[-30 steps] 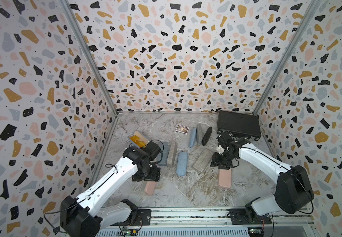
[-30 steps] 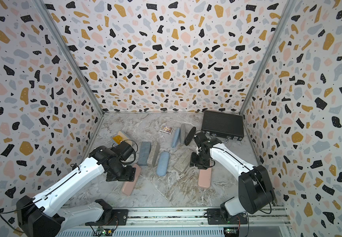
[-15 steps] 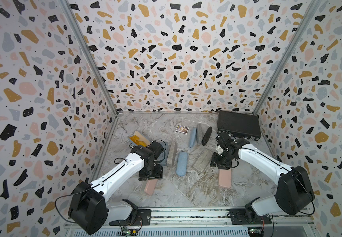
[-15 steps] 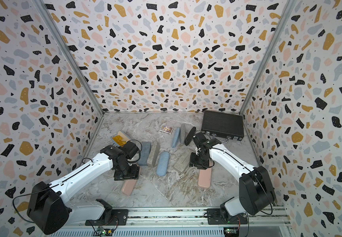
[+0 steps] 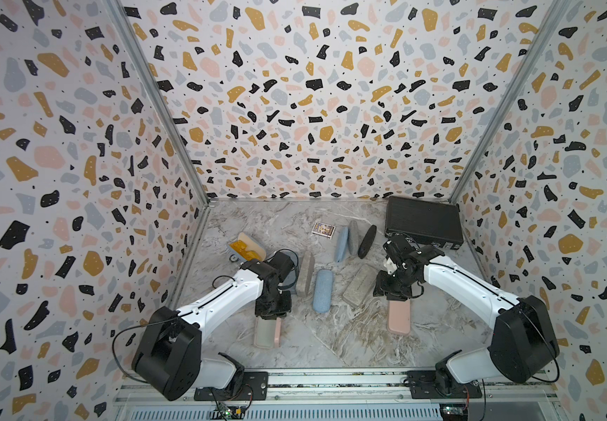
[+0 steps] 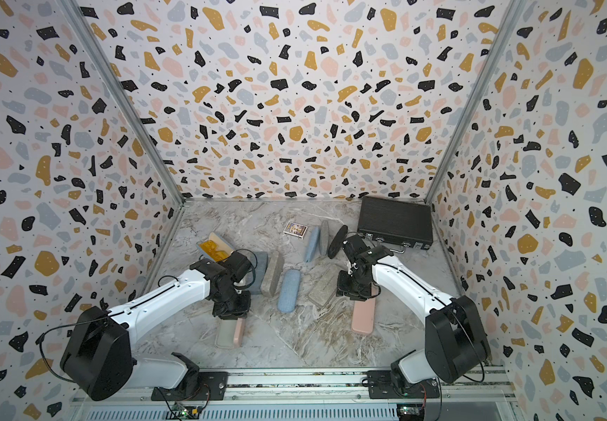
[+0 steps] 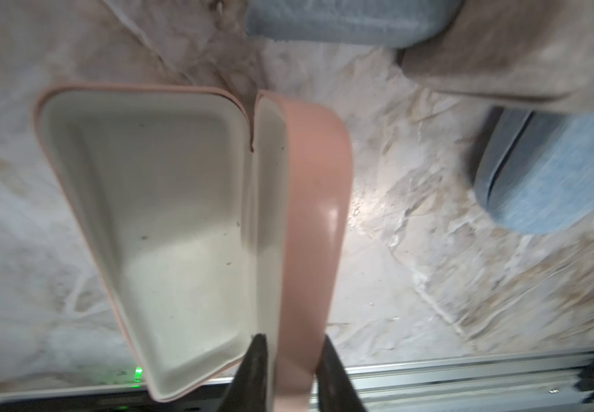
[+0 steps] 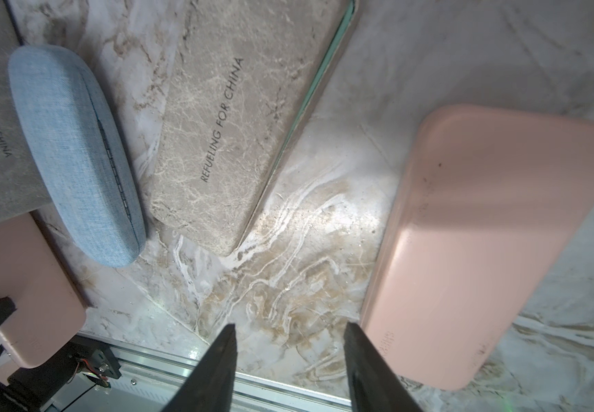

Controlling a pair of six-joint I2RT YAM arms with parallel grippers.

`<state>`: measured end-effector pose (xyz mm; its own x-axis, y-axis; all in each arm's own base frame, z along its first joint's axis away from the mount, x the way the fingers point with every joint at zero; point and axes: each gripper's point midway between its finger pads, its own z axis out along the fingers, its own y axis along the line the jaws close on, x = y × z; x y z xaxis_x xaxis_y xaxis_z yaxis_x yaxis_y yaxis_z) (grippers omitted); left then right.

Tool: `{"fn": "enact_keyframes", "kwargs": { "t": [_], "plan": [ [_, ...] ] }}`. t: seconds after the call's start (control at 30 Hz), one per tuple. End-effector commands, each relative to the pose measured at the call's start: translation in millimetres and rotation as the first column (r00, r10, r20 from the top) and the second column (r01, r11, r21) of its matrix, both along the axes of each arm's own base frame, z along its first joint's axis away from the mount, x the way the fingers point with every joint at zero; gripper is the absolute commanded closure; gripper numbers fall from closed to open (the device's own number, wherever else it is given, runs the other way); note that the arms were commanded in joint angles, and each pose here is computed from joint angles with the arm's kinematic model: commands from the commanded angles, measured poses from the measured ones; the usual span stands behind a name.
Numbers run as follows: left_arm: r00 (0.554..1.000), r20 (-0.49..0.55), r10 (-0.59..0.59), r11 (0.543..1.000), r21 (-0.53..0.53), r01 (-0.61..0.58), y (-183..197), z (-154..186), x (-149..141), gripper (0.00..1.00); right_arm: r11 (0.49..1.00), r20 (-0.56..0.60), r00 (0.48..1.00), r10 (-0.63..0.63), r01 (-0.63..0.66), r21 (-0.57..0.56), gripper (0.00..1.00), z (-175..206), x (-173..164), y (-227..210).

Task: Close the glasses case
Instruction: Pick up the glasses case at the center of the board, then place the glasses case at the center of the board.

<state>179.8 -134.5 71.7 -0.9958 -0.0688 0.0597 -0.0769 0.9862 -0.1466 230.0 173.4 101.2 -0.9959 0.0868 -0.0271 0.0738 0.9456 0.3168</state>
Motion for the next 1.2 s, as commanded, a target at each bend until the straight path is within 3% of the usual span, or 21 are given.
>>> {"fn": "enact_keyframes", "kwargs": {
  "t": [0.0,0.23,0.63,1.17],
  "plan": [
    [1.000,-0.017,0.014,0.999,-0.033,-0.015,-5,-6,-2,0.84,1.000,-0.008,1.000,-0.010,0.010,-0.019,0.49,1,-6,-5],
    [1.000,-0.014,0.028,0.996,-0.084,-0.029,-14,-4,-1,1.00,1.000,-0.009,1.000,-0.013,0.013,-0.018,0.50,0,-7,-5],
    [0.999,0.044,0.002,0.980,-0.199,0.007,-60,24,15,1.00,1.000,-0.006,1.000,-0.011,0.011,-0.023,0.50,-3,-6,-5],
    [0.989,0.065,-0.133,0.948,-0.281,0.147,-139,18,13,1.00,0.999,0.005,1.000,0.008,-0.007,-0.052,0.50,1,-5,-10]
  ]
}}
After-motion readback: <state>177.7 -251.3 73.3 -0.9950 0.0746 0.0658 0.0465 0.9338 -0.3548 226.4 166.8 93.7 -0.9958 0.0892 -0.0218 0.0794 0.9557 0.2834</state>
